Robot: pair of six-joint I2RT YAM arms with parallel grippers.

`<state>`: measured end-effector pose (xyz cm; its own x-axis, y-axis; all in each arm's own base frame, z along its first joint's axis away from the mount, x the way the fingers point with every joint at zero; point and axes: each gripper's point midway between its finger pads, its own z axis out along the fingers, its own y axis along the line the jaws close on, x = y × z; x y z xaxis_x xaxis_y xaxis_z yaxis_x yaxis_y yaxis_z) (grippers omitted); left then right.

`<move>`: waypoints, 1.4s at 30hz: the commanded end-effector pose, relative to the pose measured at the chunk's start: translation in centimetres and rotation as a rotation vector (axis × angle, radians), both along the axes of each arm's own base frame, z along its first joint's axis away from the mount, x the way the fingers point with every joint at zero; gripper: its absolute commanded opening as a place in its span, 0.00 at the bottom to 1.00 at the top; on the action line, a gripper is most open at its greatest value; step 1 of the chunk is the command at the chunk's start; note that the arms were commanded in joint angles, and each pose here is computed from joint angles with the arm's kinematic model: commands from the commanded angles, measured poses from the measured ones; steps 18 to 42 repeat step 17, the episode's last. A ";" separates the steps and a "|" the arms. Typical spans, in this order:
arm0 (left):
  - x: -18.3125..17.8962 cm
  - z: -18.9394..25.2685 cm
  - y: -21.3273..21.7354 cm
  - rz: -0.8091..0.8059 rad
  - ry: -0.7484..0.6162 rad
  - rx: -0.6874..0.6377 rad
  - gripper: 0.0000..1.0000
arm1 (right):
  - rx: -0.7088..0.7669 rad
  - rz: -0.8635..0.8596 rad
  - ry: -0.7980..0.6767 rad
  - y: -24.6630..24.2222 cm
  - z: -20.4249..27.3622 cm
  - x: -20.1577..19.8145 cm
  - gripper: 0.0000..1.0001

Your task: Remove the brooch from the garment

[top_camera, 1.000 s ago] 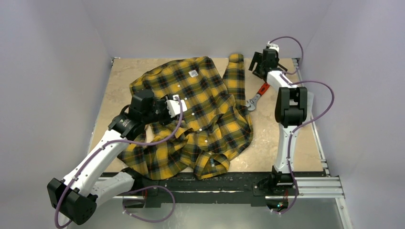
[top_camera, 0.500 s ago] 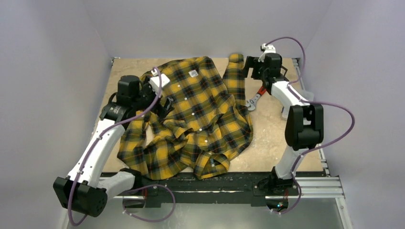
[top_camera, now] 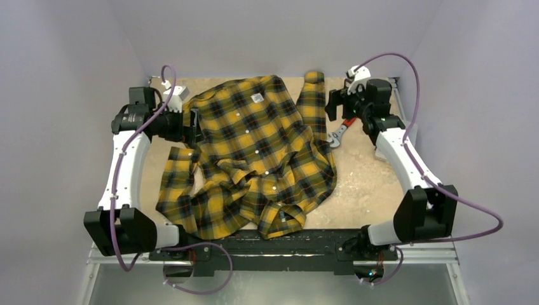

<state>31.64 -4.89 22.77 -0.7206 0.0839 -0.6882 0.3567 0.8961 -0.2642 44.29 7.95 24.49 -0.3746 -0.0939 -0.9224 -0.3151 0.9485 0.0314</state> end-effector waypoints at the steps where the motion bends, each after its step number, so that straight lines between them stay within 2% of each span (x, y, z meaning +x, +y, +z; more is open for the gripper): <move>1: -2.4 -2.2 1.5 0.059 0.130 0.050 1.00 | -0.068 0.074 0.117 -0.1 -3.4 -4.5 0.99; 5: -4.1 -4.1 1.7 0.061 0.158 0.069 1.00 | -0.087 0.071 0.145 -0.6 -5.0 -6.9 0.99; 12: -5.0 -4.5 2.3 0.136 0.142 0.084 1.00 | -0.099 0.081 0.154 -0.9 -6.1 -9.1 0.99; 17: -5.1 -3.8 1.8 0.168 0.127 0.044 1.00 | -0.131 0.073 0.160 -1.4 -6.4 -9.5 0.99; 42: -5.1 -3.8 1.8 0.168 0.127 0.044 1.00 | -0.131 0.073 0.160 -1.4 -6.4 -9.5 0.99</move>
